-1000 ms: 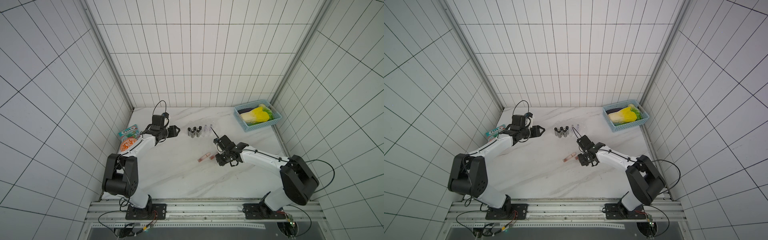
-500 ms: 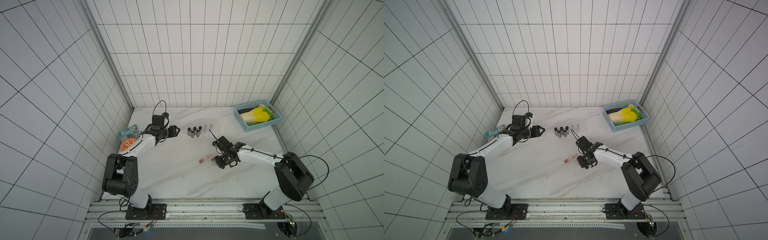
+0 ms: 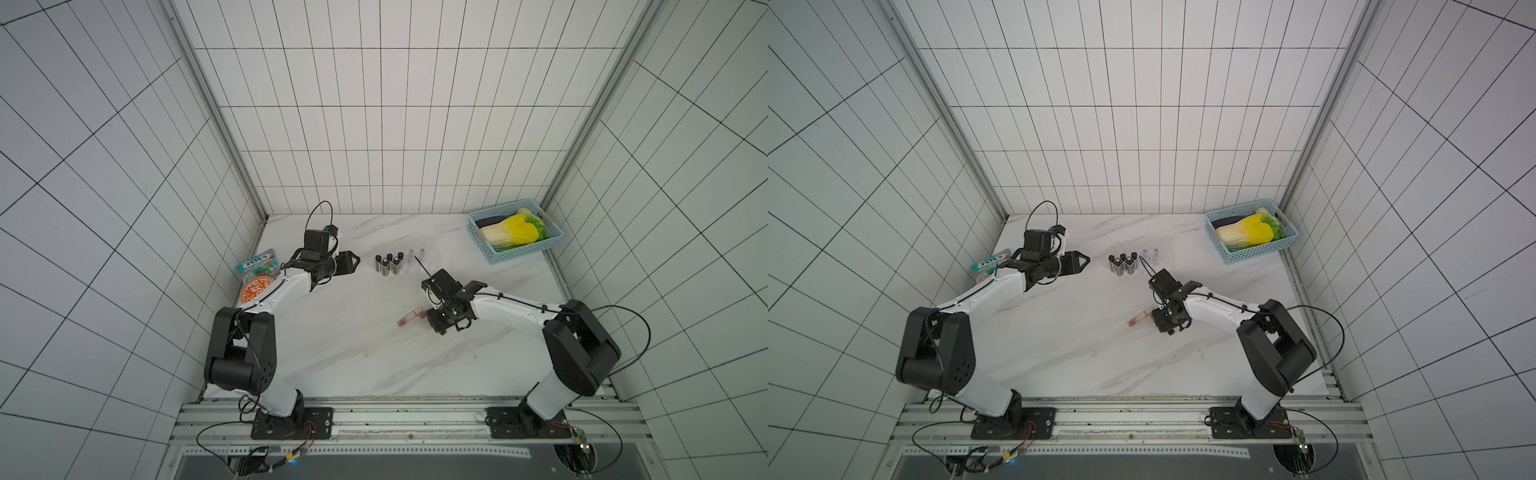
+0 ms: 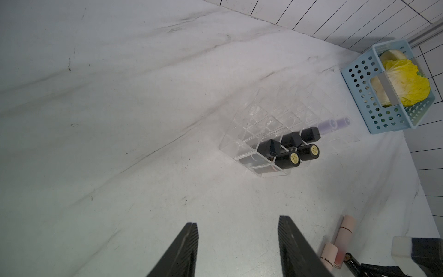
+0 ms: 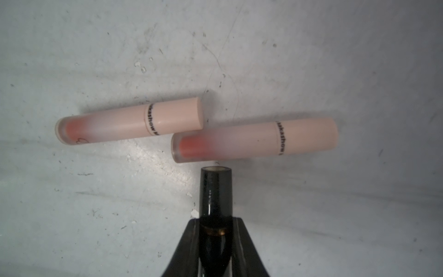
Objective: Arrange the lipsticks in the organizer
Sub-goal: Adjust the lipstick at the center of the board, then place the lipstick in the storage box.
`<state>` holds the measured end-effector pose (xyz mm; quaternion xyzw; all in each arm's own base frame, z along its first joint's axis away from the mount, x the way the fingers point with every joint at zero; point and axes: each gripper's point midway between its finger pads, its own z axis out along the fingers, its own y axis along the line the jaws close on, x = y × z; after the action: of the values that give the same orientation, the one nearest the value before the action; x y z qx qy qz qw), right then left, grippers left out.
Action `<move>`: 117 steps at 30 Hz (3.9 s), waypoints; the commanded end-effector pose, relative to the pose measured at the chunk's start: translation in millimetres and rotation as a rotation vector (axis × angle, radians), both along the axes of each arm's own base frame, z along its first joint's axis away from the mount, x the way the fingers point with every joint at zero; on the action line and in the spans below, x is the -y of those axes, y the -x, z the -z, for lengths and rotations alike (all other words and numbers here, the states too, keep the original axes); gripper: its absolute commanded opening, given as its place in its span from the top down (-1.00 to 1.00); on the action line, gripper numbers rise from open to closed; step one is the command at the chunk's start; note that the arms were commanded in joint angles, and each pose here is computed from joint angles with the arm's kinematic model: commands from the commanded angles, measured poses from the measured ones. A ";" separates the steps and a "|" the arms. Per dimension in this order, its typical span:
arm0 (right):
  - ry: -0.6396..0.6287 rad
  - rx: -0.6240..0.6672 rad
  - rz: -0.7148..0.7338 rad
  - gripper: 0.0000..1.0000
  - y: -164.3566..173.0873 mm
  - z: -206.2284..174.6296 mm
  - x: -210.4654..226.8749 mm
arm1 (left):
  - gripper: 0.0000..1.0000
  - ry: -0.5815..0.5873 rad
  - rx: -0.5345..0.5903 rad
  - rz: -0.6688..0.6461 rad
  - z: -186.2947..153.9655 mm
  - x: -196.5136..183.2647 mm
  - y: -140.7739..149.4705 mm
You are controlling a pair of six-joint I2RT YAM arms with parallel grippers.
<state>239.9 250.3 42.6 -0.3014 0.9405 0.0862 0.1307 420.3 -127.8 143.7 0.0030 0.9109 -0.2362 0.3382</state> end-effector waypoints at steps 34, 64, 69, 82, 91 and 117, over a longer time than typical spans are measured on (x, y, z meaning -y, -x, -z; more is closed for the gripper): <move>-0.676 0.291 -0.140 0.70 50.1 -235.5 -14.7 | -0.29 0.640 0.146 1.039 -158.1 186.5 172.1; -0.763 0.316 -0.155 0.69 56.4 -256.2 -17.1 | 0.23 0.629 0.122 1.121 -153.5 222.8 190.8; -0.766 0.297 -0.166 0.69 57.8 -254.2 -20.2 | 0.50 0.629 0.128 1.119 -154.8 223.7 190.3; -0.631 0.492 0.008 -0.98 37.5 -248.3 26.1 | 0.90 0.236 0.189 0.748 -108.9 207.3 107.5; -0.562 0.477 0.027 -0.98 33.8 -220.7 32.1 | 0.90 -0.167 0.318 0.399 -73.5 175.9 1.4; -0.562 0.413 0.014 -1.00 49.1 -204.4 36.7 | 0.92 -0.287 0.397 0.278 -0.5 180.0 -61.3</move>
<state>192.6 216.1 248.9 -0.2605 0.8342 0.2761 0.4000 471.2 -306.4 147.1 0.2233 0.8454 -0.1502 0.4614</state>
